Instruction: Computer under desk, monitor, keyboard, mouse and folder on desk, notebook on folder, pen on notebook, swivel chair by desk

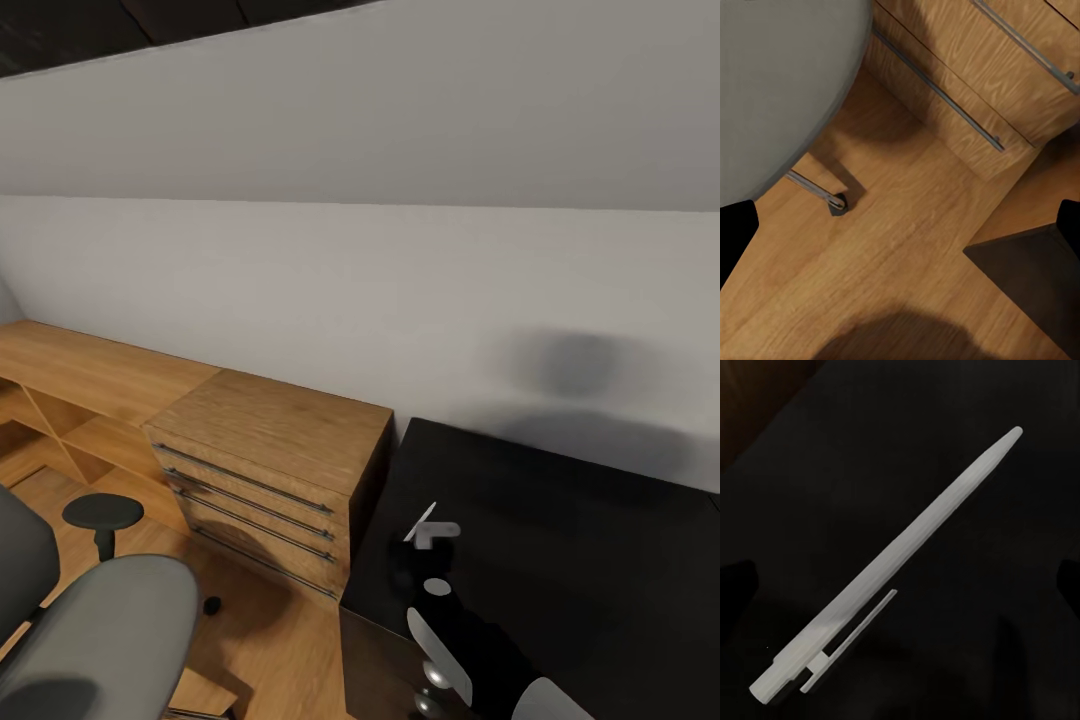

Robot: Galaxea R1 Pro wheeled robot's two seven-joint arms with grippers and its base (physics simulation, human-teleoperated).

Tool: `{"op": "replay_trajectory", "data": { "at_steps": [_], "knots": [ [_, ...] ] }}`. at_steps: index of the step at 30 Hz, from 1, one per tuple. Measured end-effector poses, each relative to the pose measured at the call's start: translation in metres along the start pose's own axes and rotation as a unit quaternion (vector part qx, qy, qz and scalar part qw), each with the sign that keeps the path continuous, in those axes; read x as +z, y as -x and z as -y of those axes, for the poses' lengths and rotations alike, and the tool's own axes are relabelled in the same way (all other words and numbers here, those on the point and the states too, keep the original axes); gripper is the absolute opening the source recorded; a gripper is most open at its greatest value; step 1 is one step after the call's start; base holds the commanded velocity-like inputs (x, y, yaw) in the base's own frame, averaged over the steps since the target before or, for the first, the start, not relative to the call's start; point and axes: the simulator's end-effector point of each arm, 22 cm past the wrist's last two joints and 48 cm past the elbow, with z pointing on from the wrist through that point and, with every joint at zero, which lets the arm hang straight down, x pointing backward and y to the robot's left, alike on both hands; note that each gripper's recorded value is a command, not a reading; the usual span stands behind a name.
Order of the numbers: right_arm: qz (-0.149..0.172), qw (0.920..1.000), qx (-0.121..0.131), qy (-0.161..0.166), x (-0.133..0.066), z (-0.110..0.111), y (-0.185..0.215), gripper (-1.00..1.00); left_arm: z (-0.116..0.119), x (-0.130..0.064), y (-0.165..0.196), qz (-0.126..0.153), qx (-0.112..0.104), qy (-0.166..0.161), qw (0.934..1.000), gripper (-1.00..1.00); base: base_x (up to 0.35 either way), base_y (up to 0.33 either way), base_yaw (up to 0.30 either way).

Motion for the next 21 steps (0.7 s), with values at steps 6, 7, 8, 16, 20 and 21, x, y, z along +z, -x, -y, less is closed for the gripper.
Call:
{"op": "replay_trajectory", "data": {
  "at_steps": [6,7,8,16,20,21],
  "knots": [
    [-0.007,0.9995,-0.005,0.030,0.000,-0.013,-0.003,1.00,0.000,0.000,0.000,0.000,0.000,0.000,1.0000,1.00,0.000,0.000,0.000],
    [-0.009,0.9995,-0.006,0.031,0.000,-0.014,-0.004,1.00,0.000,0.000,0.000,0.000,0.000,0.000,1.0000,1.00,0.000,0.000,0.000],
    [-0.011,0.9994,-0.007,0.032,-0.001,-0.014,-0.005,1.00,0.000,0.000,0.000,0.000,0.000,0.000,1.0000,1.00,0.000,0.000,0.000],
    [-0.018,0.9992,-0.010,0.034,0.000,-0.014,-0.008,1.00,0.000,0.000,0.000,0.000,0.000,0.000,1.0000,1.00,0.000,0.000,0.000],
    [-0.018,0.9994,-0.003,0.029,0.001,-0.009,-0.006,1.00,0.000,0.000,0.000,0.000,0.000,0.000,1.0000,1.00,0.000,0.000,0.000],
    [-0.019,0.9995,0.002,0.026,0.003,-0.006,-0.007,1.00,0.000,0.001,-0.001,0.000,0.000,0.000,1.0000,1.00,0.000,0.000,0.000]
  ]
}}
